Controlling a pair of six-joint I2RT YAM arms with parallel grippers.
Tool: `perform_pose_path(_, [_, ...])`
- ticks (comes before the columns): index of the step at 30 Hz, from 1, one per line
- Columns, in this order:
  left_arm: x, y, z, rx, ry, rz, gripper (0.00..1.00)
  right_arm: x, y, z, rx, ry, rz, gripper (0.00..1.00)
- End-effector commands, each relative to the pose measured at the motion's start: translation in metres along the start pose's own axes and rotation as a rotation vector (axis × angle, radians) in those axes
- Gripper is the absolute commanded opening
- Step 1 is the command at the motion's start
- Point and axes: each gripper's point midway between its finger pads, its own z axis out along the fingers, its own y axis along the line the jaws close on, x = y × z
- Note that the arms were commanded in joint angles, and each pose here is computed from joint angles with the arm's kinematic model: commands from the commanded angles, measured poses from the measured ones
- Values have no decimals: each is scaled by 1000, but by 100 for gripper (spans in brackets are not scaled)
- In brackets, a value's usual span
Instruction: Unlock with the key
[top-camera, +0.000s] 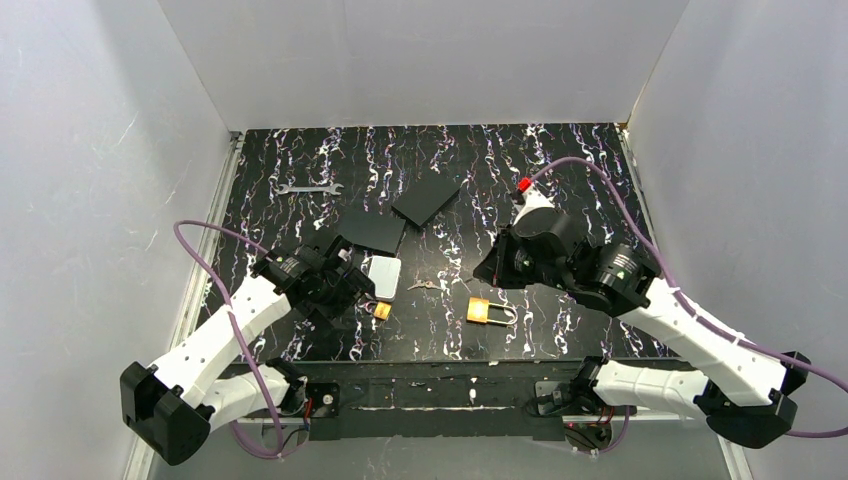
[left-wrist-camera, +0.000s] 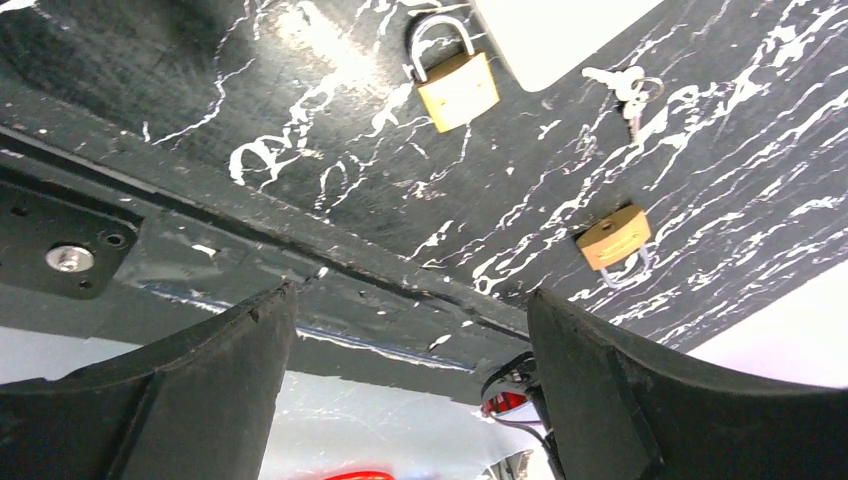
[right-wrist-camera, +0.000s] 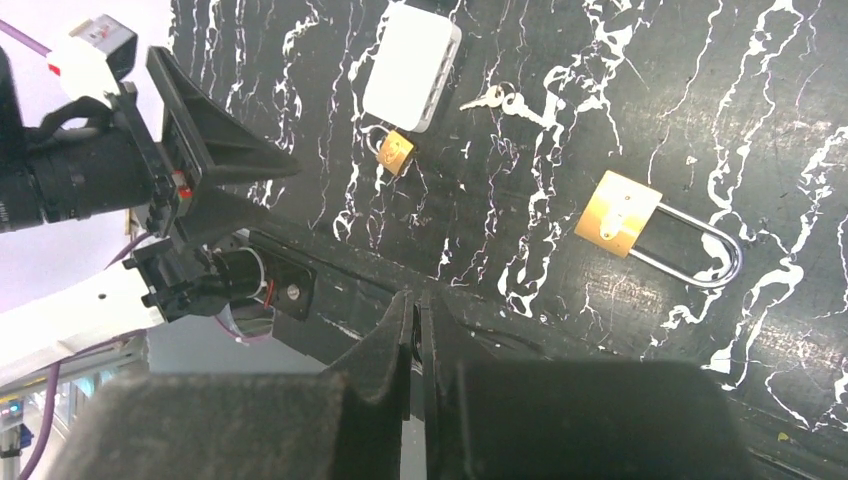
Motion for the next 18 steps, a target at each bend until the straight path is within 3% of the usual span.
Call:
perform_pose_path(1, [-9, -5, 4, 22, -48, 1, 82, -14, 11, 3, -34, -40, 19, 1])
perform_pose_path(6, [-9, 7, 5, -2, -59, -39, 73, -30, -7, 9, 51, -146, 85, 1])
perform_pose_path(10, [-11, 26, 7, -64, -87, -140, 73, -25, -23, 19, 124, -152, 173, 1])
perform_pose_path(14, [-14, 33, 11, -133, -106, -148, 73, -14, -32, 24, 153, -137, 251, 1])
perform_pose_path(18, [-12, 25, 13, -175, -81, -172, 68, -26, -42, 20, 192, -161, 203, 1])
